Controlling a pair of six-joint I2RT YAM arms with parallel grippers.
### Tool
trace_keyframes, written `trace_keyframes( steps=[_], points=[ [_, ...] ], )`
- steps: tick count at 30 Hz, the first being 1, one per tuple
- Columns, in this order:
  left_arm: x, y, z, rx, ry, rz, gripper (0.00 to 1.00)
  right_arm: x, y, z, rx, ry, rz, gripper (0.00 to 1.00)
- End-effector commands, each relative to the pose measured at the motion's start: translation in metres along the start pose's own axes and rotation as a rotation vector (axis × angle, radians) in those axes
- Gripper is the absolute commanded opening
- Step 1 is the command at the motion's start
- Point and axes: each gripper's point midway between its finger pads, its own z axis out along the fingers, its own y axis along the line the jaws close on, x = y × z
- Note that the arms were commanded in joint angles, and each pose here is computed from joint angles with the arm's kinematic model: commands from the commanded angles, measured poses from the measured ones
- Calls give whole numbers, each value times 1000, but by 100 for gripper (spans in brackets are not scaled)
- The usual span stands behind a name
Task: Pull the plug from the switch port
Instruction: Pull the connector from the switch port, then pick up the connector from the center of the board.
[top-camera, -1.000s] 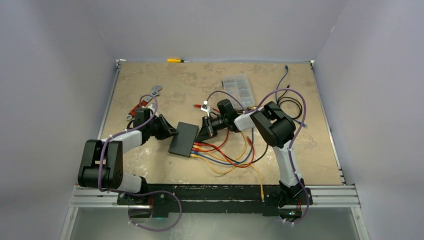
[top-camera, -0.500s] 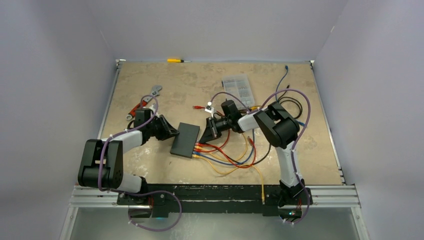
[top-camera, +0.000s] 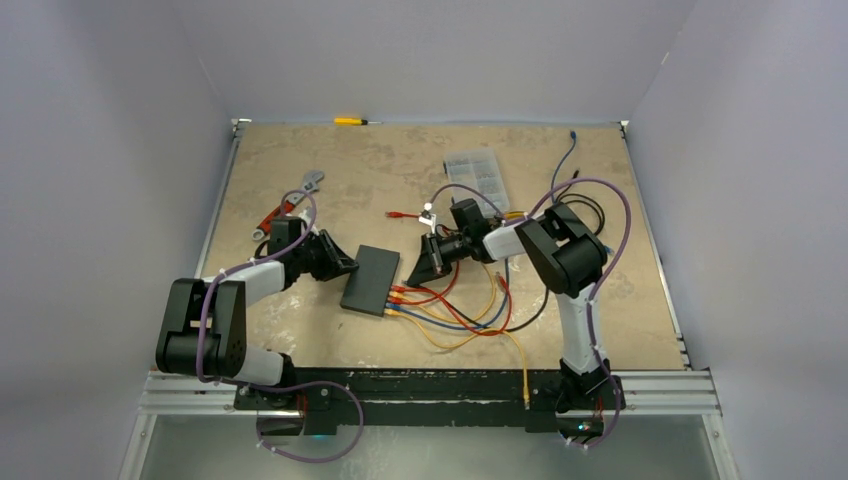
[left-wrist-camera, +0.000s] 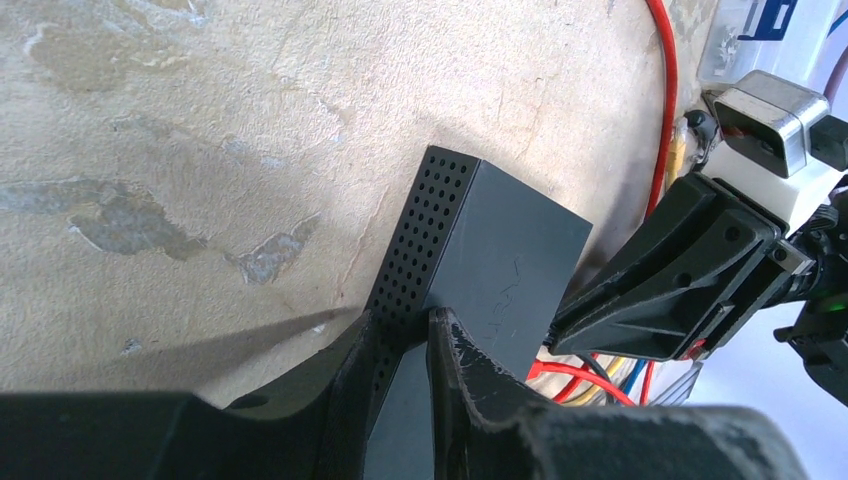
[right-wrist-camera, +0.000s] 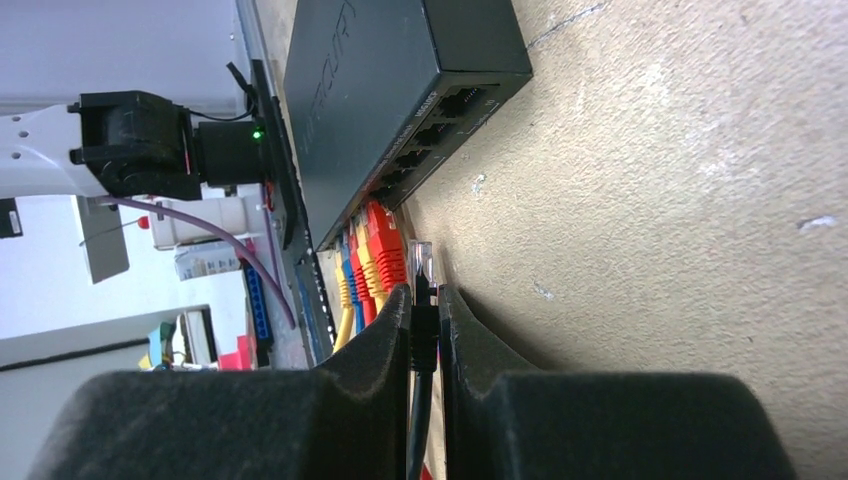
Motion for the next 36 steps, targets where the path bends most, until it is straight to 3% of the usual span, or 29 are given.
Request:
trace_keyframes(
  steps=[1,11,18,25,30,36],
  points=[
    [31,63,-3,-245,66,-30,24,-13,-20,-6,165,-47,-26,0],
    [32,61,-2,-228,71,-28,28,-80,-13,-40,438,-228,-180,1],
    [30,55,-2,-204,63,-19,35,-84,-13,-61,567,-242,-226,36],
    [28,53,-1,-193,61,-16,38,-75,0,-80,647,-234,-272,53],
    [29,54,-1,-194,63,-18,38,-64,-1,-86,717,-204,-281,54],
    [29,54,0,-193,62,-18,38,-50,-7,-80,739,-155,-275,47]
  ],
)
